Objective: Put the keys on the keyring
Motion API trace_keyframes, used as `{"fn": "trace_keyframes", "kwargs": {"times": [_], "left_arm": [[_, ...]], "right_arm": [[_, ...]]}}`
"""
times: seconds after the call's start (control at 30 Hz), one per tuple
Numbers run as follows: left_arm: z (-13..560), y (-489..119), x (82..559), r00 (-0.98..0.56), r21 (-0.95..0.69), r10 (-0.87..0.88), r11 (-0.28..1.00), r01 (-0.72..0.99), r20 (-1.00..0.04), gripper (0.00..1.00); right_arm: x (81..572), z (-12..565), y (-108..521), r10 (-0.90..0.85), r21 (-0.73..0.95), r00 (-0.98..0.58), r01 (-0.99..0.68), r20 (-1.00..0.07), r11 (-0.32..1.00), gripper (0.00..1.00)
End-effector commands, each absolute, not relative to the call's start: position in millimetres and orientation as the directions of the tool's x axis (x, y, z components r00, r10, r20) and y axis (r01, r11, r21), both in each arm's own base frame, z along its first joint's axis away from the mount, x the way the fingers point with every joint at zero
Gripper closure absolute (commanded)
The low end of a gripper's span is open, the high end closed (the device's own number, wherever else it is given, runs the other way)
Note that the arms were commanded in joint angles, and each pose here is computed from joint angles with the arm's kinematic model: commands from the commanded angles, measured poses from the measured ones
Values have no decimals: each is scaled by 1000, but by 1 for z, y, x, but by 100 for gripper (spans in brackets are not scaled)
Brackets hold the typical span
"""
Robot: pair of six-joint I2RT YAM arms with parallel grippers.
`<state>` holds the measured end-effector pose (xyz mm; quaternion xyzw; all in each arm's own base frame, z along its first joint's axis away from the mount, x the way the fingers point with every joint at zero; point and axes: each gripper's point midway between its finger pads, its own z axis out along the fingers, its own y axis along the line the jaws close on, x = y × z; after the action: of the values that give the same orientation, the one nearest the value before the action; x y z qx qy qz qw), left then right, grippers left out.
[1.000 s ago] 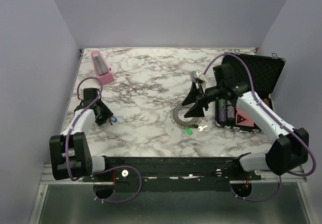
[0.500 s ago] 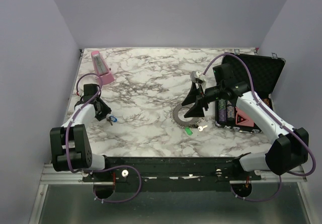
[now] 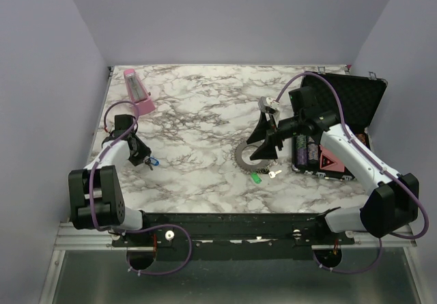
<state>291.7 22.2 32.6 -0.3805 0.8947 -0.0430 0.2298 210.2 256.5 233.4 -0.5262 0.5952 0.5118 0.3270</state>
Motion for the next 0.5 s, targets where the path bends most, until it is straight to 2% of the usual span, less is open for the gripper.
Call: {"fn": "trace_keyframes", "kwargs": {"times": [0.0, 0.1, 0.3, 0.33, 0.47], "left_arm": [[32, 28, 295, -590, -231, -713, 691, -685, -380, 58], [32, 28, 298, -590, -230, -714, 689, -687, -377, 69], [29, 29, 299, -594, -219, -714, 688, -692, -371, 69], [29, 29, 299, -595, -219, -713, 690, -690, -370, 73], [29, 29, 299, -598, -219, -711, 692, -688, -370, 78]], "right_arm": [[208, 239, 255, -282, 252, -217, -963, -935, -93, 24], [208, 240, 255, -281, 247, -212, -964, -936, -95, 24], [207, 241, 255, -281, 243, -208, -965, -937, -96, 24], [208, 241, 255, -281, 243, -208, -965, -937, -95, 24], [207, 240, 255, -281, 243, -208, -965, -937, -98, 24]]}}
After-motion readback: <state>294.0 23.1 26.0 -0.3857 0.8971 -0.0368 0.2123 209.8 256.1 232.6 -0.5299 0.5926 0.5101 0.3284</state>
